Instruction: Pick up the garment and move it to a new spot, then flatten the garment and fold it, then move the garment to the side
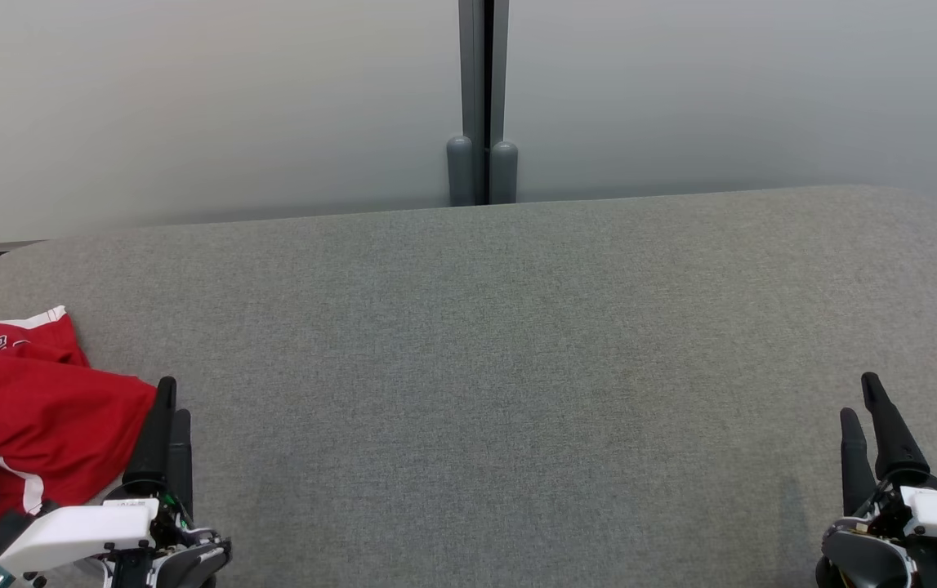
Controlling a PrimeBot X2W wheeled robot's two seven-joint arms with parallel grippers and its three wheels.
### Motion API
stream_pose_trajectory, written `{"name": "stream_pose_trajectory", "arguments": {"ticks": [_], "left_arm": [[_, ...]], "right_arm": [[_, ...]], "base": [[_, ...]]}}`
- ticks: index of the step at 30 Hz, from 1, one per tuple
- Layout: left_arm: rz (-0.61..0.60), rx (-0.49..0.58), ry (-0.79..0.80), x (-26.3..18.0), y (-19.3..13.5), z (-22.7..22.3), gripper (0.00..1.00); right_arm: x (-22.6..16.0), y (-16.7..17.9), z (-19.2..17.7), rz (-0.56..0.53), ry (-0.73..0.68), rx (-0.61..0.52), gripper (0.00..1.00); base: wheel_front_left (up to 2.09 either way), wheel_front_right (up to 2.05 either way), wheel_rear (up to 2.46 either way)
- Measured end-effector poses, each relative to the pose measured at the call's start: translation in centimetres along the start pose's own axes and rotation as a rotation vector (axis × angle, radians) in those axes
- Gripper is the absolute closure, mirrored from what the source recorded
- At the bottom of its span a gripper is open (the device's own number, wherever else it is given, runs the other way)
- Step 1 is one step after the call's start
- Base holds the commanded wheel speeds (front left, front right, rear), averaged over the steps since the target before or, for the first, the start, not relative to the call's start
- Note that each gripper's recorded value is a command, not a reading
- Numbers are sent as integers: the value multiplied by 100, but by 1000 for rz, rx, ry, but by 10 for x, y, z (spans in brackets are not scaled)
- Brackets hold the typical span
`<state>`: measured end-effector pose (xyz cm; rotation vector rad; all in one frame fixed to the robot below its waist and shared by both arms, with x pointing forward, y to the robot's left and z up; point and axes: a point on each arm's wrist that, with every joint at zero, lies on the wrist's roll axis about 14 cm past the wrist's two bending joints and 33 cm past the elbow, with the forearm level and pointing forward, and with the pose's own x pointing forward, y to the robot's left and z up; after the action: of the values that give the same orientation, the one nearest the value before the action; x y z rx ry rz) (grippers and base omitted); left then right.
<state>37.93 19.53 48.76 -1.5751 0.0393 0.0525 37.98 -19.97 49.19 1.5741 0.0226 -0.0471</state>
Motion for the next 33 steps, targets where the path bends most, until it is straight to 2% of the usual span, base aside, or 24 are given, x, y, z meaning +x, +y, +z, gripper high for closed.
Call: {"name": "stream_pose_trajectory", "arguments": {"ticks": [2, 8, 20, 21, 33], "left_arm": [[-3, 10, 1, 0, -1, -1, 0], [-32, 130, -3, 4, -12, -2, 0], [-89, 417, -4, 5, -32, -5, 0], [-109, 607, -3, 2, -38, -8, 0], [-99, 841, 5, -5, -31, -10, 0]], "right_arm": [[0, 1, 0, 2, -1, -8, 0], [1, 6, 3, 14, -13, -114, 0], [1, 26, 8, 69, -21, -421, 0], [-4, 33, 1, 94, 9, -625, 0], [-12, 30, -10, 107, 57, -852, 0]], "base": [[0, 0, 0], [0, 0, 0], [0, 0, 0], [0, 0, 0], [0, 0, 0]]}}
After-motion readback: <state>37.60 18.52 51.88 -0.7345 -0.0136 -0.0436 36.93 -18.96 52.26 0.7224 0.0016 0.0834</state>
